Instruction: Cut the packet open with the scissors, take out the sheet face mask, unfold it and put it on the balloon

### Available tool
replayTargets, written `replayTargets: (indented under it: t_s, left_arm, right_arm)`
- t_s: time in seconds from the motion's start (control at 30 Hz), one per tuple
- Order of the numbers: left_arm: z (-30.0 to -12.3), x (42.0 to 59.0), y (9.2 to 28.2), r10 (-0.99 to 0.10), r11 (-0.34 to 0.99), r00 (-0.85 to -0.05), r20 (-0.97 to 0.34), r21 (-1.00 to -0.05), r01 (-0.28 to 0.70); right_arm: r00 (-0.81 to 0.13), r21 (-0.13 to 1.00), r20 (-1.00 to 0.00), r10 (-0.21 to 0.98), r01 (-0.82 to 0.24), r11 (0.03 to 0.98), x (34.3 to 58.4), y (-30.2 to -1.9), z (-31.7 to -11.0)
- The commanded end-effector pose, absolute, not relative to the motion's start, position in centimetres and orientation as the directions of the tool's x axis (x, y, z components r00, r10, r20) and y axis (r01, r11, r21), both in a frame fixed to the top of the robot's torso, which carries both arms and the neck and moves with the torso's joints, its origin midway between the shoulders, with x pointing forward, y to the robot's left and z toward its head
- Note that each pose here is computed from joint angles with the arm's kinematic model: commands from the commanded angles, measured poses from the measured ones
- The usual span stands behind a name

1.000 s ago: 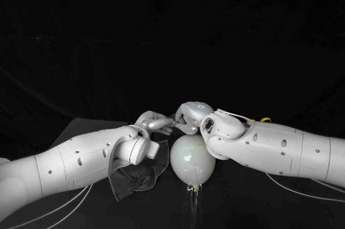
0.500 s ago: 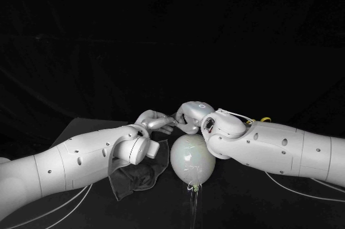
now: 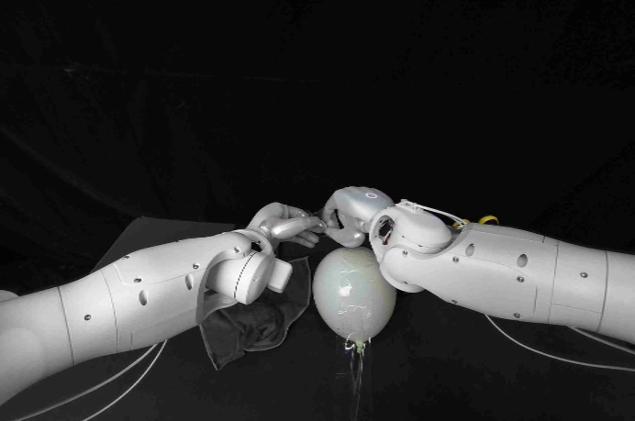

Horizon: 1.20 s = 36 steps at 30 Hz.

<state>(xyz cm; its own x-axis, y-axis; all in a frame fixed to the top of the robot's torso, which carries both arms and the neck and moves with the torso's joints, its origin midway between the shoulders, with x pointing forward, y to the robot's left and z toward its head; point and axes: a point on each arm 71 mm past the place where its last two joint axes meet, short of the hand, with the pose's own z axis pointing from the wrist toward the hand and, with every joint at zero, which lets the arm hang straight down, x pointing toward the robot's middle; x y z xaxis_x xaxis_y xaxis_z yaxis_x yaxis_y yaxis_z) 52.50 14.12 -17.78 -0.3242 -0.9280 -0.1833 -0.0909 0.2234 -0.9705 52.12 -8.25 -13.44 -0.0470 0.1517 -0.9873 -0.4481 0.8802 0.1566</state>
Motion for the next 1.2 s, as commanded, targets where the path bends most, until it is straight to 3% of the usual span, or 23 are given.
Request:
replayTargets:
  t_s: [0.03,0.57,1.2]
  left_arm:
    - [-17.1,52.1,13.0,-0.900,0.205,-0.397,-0.177,-0.978,-0.027]
    - [-17.0,52.1,12.9,-0.895,0.202,-0.408,-0.178,-0.979,-0.015]
    - [-17.2,52.3,13.6,-0.905,0.221,-0.380,-0.192,-0.975,-0.036]
  right_arm:
    - [-0.072,0.155,-0.988,0.137,-0.474,0.867,52.0,-8.0,-13.7]
    - [-0.087,0.158,-0.987,0.133,-0.500,0.852,51.9,-8.0,-13.8]
    - [0.017,0.227,-0.962,0.272,-0.501,0.835,51.7,-9.2,-12.6]
